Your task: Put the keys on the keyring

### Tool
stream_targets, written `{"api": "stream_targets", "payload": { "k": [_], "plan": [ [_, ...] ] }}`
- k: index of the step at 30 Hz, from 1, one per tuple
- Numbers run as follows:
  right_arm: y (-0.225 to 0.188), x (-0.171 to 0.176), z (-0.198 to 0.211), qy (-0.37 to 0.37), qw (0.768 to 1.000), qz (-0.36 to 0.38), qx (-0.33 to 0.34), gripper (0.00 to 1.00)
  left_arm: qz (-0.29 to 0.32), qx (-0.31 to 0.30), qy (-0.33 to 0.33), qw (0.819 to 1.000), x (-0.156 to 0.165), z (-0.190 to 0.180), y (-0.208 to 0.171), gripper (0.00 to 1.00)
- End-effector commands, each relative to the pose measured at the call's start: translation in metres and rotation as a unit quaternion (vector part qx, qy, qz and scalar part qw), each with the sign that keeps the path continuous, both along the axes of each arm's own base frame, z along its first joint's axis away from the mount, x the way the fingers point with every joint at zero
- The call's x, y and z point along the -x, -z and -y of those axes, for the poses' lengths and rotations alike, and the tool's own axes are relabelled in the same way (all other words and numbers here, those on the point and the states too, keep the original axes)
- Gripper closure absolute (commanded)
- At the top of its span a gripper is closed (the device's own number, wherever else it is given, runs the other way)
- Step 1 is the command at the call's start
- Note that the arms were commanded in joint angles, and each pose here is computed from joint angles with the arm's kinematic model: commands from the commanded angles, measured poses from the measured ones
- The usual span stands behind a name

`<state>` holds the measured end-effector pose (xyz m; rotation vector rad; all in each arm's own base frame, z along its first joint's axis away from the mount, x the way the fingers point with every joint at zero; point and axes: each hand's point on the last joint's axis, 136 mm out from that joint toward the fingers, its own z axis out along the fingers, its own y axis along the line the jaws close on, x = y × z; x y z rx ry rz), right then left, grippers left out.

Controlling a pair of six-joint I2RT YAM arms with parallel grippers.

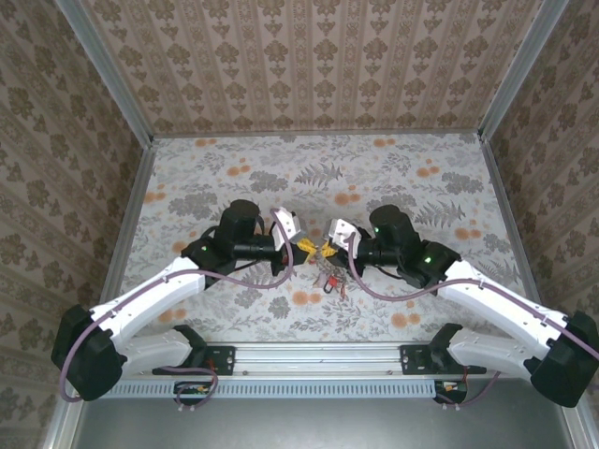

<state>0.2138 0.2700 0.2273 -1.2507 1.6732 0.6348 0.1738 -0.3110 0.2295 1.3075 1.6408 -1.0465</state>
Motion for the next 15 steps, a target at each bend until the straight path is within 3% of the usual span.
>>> {"api": "stream_targets", "payload": {
  "k": [1,6,10,15],
  "plan": [
    [-0.013,0.004,0.004,-0.003,1.000,0.015,-0.023,1.00,0.011,0.011,-0.028,0.999,-0.011,-0.008,-0.015,1.00],
    [-0.005,-0.003,0.019,0.022,0.998,0.048,0.040,1.00,0.007,-0.013,-0.021,1.000,-0.008,-0.012,-0.011,1.00],
    [-0.010,-0.003,0.019,0.020,0.998,0.060,0.032,1.00,0.009,-0.015,-0.015,1.000,-0.006,-0.013,-0.011,1.00],
    [-0.008,0.016,0.006,-0.044,0.998,0.053,0.004,1.00,0.012,-0.006,-0.011,1.000,-0.004,-0.011,-0.016,1.00]
  ]
}}
